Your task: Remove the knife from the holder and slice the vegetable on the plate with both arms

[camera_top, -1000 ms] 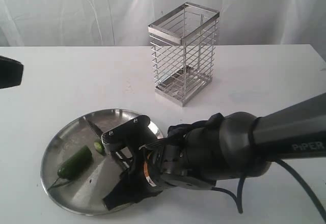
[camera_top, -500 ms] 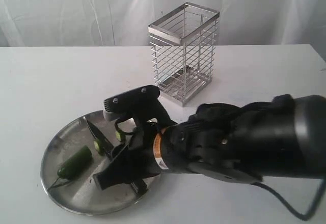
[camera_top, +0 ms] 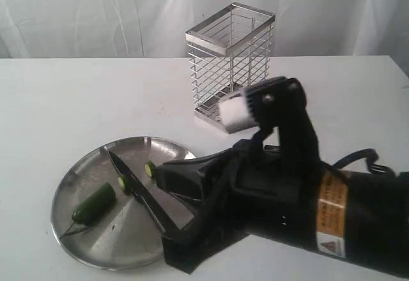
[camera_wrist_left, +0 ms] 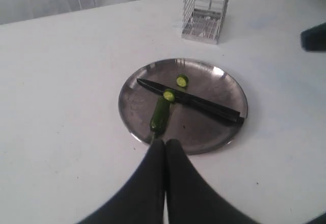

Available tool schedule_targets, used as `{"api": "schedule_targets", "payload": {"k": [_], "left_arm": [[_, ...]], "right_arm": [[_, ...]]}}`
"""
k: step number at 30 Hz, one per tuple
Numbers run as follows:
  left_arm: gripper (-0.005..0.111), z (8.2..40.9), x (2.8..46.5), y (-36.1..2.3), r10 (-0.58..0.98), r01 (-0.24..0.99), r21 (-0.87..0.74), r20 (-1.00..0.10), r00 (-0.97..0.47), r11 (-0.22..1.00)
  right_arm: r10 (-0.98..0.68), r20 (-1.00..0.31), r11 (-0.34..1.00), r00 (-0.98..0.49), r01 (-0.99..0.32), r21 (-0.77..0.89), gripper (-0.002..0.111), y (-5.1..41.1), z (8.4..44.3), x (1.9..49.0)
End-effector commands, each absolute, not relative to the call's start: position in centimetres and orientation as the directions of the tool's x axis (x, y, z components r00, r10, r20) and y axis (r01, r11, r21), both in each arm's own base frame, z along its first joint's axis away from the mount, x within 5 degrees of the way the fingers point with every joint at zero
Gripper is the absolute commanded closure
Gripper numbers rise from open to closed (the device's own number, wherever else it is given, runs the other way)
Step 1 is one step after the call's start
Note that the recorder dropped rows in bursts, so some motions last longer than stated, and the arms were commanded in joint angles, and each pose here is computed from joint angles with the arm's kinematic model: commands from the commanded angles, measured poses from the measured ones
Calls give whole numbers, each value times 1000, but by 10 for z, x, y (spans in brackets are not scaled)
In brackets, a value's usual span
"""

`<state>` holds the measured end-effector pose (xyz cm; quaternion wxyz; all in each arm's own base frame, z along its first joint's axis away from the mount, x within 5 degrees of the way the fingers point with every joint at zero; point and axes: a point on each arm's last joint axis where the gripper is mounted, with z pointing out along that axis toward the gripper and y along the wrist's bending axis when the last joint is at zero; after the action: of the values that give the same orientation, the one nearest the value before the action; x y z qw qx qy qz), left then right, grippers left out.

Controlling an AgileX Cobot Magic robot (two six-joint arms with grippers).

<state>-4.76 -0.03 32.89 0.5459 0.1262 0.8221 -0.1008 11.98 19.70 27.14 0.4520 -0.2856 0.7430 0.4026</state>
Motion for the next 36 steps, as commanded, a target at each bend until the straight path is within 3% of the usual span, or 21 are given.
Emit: {"api": "schedule_targets", "payload": {"k": [1, 9, 20, 29, 36], "left_arm": [[107, 322, -48, 0, 97, 310, -42, -903, -418, 950], [107, 320, -50, 0, 104, 311, -43, -892, -440, 949], [107, 320, -50, 0, 104, 311, -43, -892, -440, 949], [107, 320, -50, 0, 104, 311, -43, -892, -440, 949], [107, 320, -50, 0, 106, 312, -41, -892, -439, 949]], "right_arm": [[5, -923, 421, -384, -837, 350, 108, 183, 290, 94], [81, -940, 340, -332, -877, 339, 108, 165, 313, 71], [131, -939, 325, -319, -881, 345, 108, 155, 322, 67], [-5, -958, 439, -288, -861, 257, 108, 149, 311, 72], [-93, -992, 457, -86, -889, 35, 108, 142, 313, 74]]}}
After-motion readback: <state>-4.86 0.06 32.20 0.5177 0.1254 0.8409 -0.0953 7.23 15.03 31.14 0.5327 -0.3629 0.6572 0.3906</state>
